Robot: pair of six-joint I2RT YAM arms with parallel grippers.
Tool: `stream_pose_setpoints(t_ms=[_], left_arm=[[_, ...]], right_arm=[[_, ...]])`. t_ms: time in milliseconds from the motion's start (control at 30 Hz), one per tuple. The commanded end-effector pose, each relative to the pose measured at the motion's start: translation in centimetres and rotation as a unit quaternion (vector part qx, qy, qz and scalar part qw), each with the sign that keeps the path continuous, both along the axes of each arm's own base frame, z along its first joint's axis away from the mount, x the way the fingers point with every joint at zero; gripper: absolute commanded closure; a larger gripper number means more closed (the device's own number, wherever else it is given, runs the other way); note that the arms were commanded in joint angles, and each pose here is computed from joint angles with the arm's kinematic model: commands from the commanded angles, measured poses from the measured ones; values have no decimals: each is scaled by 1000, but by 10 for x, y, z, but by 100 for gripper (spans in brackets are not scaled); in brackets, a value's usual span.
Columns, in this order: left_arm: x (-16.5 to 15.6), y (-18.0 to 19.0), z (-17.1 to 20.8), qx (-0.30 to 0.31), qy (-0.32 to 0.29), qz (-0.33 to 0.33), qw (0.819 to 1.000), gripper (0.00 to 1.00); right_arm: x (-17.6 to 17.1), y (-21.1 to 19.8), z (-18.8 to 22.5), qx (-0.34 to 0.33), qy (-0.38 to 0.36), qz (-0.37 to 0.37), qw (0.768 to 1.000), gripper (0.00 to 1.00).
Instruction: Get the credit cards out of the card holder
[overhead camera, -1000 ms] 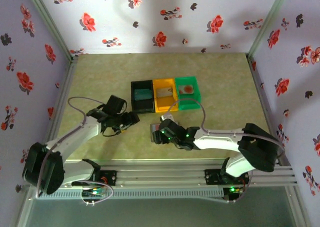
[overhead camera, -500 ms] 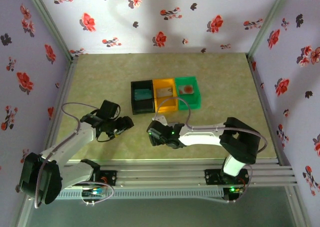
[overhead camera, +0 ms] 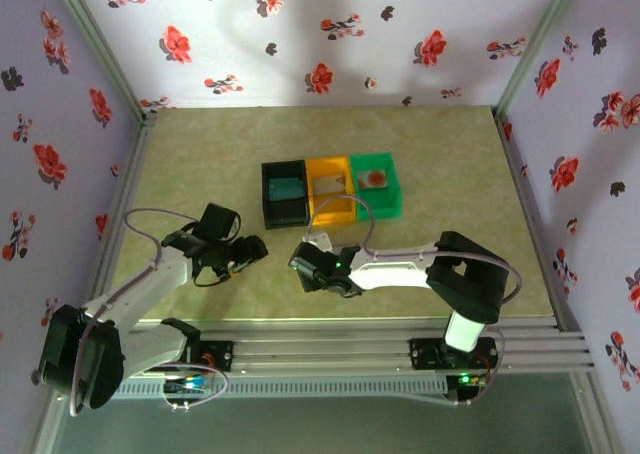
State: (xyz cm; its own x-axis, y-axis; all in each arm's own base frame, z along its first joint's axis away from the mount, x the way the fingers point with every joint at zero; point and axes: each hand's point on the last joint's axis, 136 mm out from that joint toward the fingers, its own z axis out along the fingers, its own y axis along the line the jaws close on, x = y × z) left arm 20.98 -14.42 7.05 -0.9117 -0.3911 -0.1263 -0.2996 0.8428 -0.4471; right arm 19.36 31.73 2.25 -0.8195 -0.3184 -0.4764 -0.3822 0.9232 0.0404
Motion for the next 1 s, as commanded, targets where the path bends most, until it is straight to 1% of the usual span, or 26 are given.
stream_pose_setpoints(t_ms=[0, 433, 467, 533, 700, 833, 967], left_arm=[[-2, 1, -2, -5, -1, -4, 1000, 25], [0, -3, -1, -14, 0, -3, 1000, 24], [0, -3, -1, -16, 1, -4, 1000, 24], [-1, -5, -3, -18, 4, -4, 1000, 24], [-1, -12, -5, -30, 9, -9, 999, 24], [0, -21, -4, -34, 8, -19, 999, 24], [1, -32, -2, -38, 6, -29, 999, 24]], right_arm=[[-3, -10, -10, -32, 5, -12, 999, 31], [0, -11, 10, 13, -10, -26, 1000, 44], [-4, -8, 9, 25, 4, -23, 999, 44], [-4, -7, 10, 43, 9, -28, 999, 46], [-1, -11, 12, 92, 23, -46, 994, 47], [1, -12, 16, 146, 38, -63, 987, 48], [4, -16, 20, 183, 48, -78, 979, 50]])
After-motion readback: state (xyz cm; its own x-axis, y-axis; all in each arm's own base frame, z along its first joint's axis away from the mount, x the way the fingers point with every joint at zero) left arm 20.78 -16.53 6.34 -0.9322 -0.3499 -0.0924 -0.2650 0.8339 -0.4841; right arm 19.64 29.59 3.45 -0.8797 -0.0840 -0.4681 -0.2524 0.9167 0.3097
